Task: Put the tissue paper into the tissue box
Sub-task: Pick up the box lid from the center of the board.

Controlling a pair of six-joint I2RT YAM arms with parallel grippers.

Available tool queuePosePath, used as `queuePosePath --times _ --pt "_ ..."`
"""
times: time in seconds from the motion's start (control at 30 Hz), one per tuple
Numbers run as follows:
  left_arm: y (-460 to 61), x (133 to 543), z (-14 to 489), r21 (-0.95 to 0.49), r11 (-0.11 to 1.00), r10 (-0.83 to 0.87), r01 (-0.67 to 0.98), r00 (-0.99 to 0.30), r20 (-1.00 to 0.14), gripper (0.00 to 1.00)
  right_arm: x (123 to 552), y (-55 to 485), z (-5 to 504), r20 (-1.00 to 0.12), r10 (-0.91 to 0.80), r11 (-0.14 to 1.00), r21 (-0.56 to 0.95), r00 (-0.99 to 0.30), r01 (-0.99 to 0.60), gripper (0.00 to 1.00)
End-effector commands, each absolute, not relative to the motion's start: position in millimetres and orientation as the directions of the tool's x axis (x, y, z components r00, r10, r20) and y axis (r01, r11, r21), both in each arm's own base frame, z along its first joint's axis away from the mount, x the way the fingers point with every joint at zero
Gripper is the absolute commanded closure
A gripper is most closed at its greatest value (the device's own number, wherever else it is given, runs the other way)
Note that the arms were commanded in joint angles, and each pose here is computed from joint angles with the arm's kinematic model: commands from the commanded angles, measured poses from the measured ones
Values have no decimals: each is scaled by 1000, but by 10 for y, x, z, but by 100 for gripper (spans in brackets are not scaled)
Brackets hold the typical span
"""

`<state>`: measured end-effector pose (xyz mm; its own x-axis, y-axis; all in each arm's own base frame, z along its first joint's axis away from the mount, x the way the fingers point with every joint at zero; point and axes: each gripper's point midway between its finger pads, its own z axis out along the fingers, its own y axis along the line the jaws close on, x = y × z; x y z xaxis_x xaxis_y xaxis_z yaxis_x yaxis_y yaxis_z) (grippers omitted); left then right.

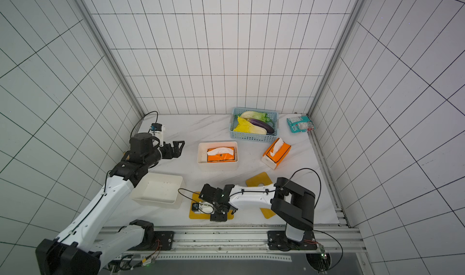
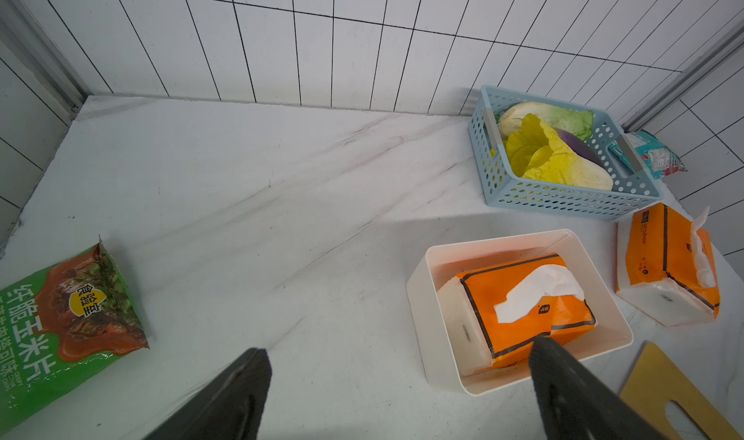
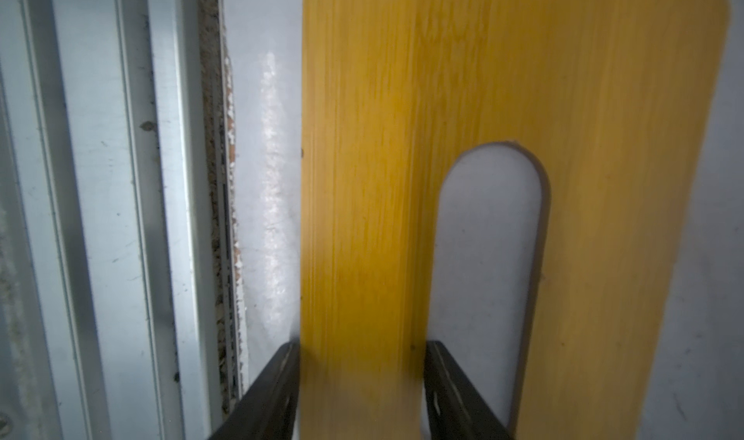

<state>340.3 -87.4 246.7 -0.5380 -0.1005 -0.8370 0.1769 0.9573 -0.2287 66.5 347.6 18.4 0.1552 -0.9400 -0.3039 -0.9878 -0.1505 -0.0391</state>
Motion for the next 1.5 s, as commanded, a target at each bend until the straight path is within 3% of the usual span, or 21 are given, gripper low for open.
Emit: queuePosePath --times 0.0,0.33,0.73,0.93,1.1,1.23,1.33,1.47 --pt "-839 3383 2496 -213 961 -93 175 -522 -848 2 629 3128 -125 -139 -979 -147 -15 147 -989 55" --pt "-823 3378 2509 -209 963 -94 169 -516 -851 2 679 3298 60 -222 -965 -133 -37 138 -990 76" --pt "-821 3373 2536 -216 962 -105 166 -508 -855 2 911 3423 709 -429 -898 -65 -77 92 -995 82" --pt "-889 3342 2563 -295 938 -159 184 -528 -834 1 1085 3311 1026 -501 -862 -18 -119 76 -993 83" --pt "-1056 3226 2567 -571 783 -303 246 -651 -697 2 1217 3161 1236 -535 -842 22 -162 70 -986 84" --pt "-1274 3089 2559 -768 574 -339 285 -771 -539 2 1315 3056 1358 -555 -830 55 -185 58 -981 84" --pt "-1462 2981 2492 -848 458 -301 268 -850 -432 4 1359 3009 1421 -566 -822 70 -197 55 -978 84" --pt "-1703 2841 2342 -865 433 -214 255 -903 -374 7 1397 2974 1473 -572 -819 84 -210 53 -974 84"
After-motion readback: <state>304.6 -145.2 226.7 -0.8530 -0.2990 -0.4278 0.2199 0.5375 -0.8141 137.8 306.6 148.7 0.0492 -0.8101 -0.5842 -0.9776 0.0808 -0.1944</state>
